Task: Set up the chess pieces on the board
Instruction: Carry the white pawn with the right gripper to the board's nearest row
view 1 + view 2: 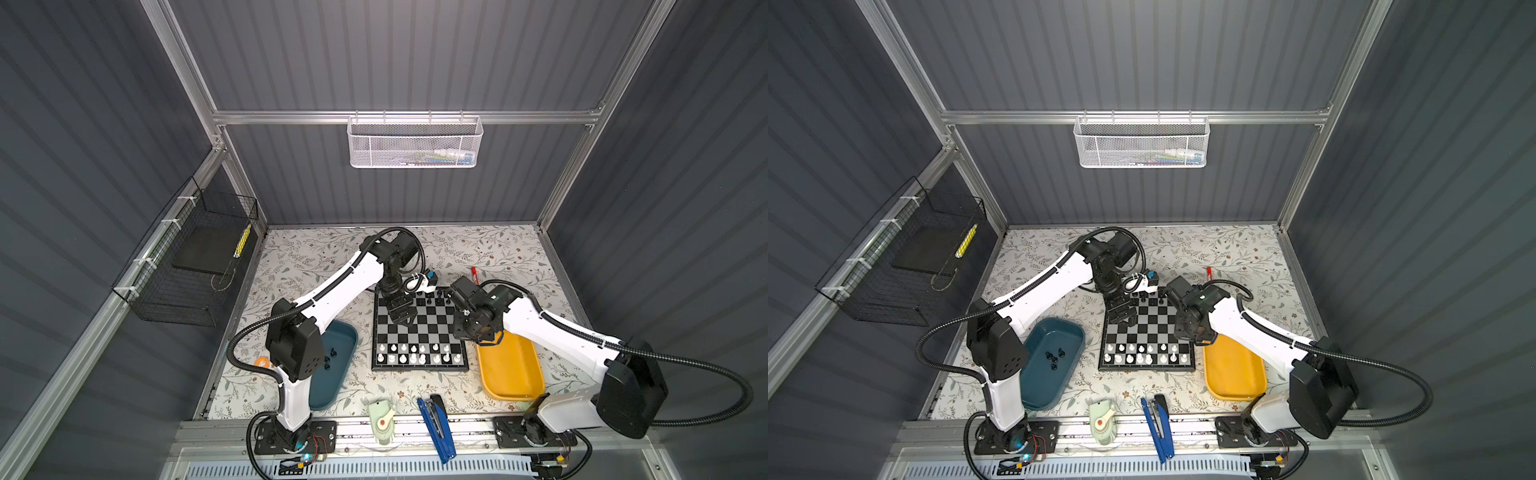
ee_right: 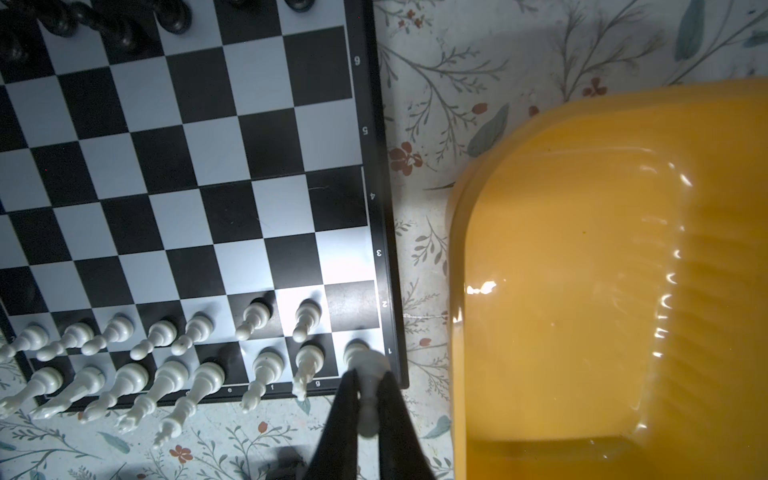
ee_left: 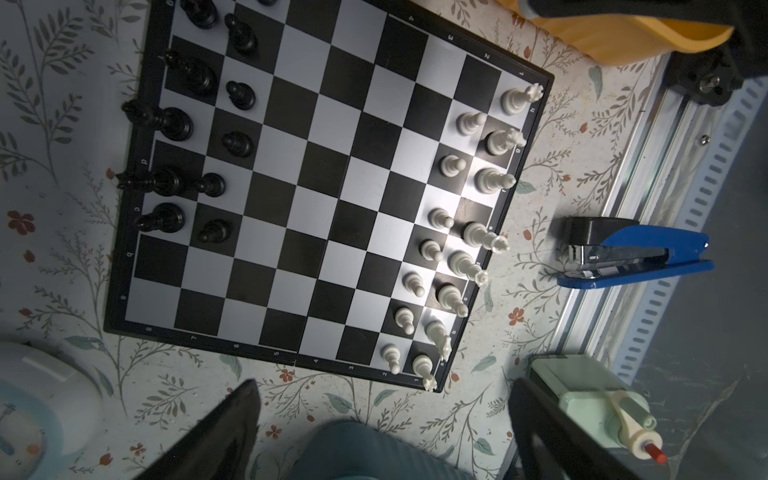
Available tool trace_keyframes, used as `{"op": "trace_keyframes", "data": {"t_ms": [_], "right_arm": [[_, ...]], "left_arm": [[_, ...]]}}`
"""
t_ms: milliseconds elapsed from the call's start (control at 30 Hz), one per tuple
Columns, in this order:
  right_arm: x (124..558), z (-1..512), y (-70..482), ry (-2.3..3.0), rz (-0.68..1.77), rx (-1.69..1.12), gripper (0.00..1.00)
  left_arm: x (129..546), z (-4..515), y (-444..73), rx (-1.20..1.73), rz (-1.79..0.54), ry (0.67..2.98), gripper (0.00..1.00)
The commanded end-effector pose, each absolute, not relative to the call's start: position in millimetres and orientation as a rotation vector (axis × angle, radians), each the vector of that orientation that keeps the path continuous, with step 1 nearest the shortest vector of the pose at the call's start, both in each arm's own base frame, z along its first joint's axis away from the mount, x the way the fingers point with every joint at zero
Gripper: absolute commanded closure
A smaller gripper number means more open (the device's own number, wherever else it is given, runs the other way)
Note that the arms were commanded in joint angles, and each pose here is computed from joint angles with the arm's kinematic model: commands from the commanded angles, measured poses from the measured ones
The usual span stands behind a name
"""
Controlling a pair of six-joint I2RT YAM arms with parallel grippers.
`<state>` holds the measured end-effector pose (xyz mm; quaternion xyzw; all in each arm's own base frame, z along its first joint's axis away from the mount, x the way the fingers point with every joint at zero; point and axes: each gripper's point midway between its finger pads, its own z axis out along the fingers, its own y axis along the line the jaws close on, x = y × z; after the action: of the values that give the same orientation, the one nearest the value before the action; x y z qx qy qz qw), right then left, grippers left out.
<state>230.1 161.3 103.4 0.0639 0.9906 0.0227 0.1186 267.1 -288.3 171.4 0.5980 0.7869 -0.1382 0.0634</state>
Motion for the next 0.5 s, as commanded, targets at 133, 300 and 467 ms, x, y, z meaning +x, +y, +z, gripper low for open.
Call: {"op": "trace_keyframes", "data": {"t_ms": [133, 300, 467], "right_arm": [[226.8, 91.6, 168.6, 2.926, 0.080, 0.187, 0.92], [220.6, 82.4, 167.3, 2.947, 0.074, 0.188, 0.92], [217.1, 75.2, 167.0, 2.965, 0.069, 0.189, 0.92]], "left_arm": [[284.5, 197.6, -263.8, 1.682, -0.401, 2.378, 0.05], [290.2, 204.4, -254.0, 1.634, -0.406, 2.382, 0.05], [289.6, 203.6, -253.0, 1.627, -0.418, 2.386, 0.05]]}}
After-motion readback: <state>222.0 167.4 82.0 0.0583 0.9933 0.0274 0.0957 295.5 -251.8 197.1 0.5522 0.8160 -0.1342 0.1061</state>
